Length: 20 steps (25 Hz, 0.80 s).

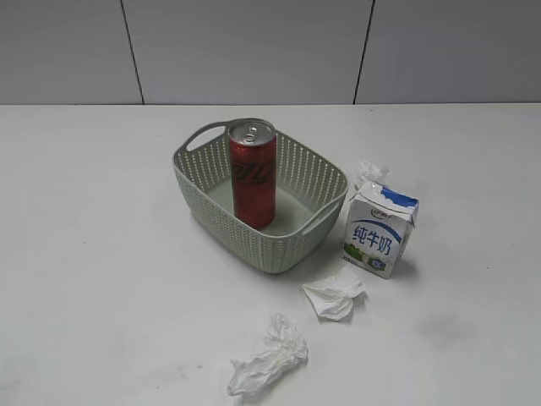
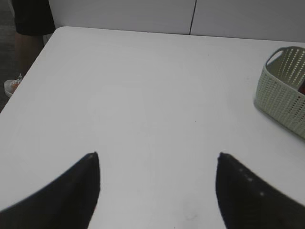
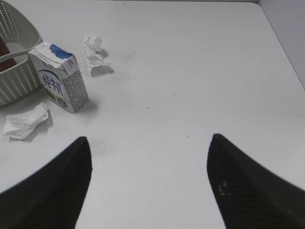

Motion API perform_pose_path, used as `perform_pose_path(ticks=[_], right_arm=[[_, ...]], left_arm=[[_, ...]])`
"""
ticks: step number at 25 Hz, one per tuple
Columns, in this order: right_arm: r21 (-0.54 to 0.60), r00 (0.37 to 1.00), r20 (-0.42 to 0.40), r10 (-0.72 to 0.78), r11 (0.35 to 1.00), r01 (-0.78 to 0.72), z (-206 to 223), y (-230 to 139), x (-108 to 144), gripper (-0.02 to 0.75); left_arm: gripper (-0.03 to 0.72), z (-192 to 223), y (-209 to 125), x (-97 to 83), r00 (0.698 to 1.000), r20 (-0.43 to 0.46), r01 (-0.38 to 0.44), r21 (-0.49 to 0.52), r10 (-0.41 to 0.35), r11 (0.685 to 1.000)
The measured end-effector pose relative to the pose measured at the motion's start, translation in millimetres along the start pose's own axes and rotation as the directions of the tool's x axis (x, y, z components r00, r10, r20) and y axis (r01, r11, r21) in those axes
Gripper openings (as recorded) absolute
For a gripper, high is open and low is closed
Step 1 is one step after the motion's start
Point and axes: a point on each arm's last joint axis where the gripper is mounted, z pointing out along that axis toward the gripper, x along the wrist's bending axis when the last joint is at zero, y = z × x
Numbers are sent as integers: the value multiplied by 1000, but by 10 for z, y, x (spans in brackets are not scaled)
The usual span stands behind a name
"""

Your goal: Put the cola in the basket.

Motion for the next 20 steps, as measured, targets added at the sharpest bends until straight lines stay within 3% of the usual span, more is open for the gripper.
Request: perform_pose_path(ticks=[20], right_arm=[[0,1000,0,0,1000,0,0,0,0,572]], left_arm=[[584,0,0,0,1000,0,0,0,0,1000]])
